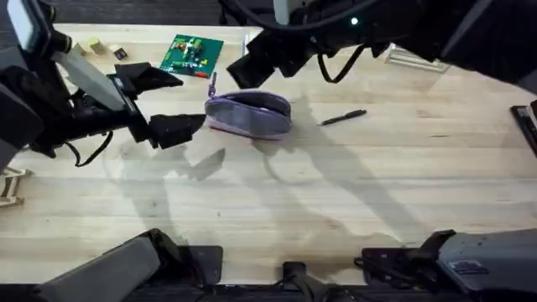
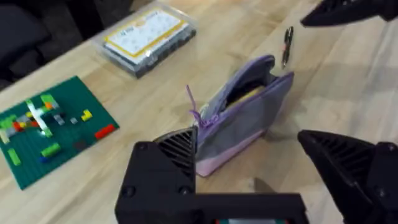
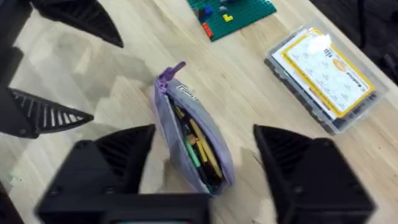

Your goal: Unzip the bag, pick up the pens from the table one at a time and place them inside, then zip the bag closed.

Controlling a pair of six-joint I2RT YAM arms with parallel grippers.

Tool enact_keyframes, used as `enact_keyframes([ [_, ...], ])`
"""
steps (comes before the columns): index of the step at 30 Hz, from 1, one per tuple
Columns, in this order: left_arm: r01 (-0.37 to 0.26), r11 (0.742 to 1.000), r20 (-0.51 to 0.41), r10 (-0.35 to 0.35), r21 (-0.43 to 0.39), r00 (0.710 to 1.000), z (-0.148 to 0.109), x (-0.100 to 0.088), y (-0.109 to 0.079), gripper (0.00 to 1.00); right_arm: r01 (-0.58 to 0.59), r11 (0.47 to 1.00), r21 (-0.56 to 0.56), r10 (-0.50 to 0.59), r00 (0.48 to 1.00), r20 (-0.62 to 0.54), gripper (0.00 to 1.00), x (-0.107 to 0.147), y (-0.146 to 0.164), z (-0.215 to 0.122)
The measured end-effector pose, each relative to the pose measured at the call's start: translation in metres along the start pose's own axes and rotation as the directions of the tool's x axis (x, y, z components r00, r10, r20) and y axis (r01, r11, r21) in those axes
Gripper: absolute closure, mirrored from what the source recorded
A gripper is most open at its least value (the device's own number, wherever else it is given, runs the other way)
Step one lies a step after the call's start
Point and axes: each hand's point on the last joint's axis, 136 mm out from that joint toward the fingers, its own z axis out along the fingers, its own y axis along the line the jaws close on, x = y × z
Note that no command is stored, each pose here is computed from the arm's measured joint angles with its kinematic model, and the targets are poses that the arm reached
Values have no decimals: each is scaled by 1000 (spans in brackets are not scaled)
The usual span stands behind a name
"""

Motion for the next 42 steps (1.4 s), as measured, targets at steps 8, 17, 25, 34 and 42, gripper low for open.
enact_keyframes([
  [8, 13, 1000, -34, -13, -8, 999, 0, 6, 0, 7, -1, 1000, 16, 1, 1000, -1, 965, 0, -5, 0],
  [17, 14, 1000, -38, -14, -9, 999, 0, 7, 1, 7, 5, 1000, 15, -4, 1000, -21, 970, 5, -5, 4],
  [25, 16, 1000, -39, -16, -9, 999, 0, 7, 0, 8, 66, 998, -22, -69, 982, -176, 970, 46, -4, 38],
  [34, 16, 1000, -39, -17, -9, 999, 0, 7, 0, 7, 225, 969, -105, -243, 948, -205, 971, 60, 3, 48],
  [42, 19, 1000, -39, -19, -8, 999, 0, 7, 0, 7, 317, 933, -173, -348, 918, -191, 971, 66, 10, 57],
])
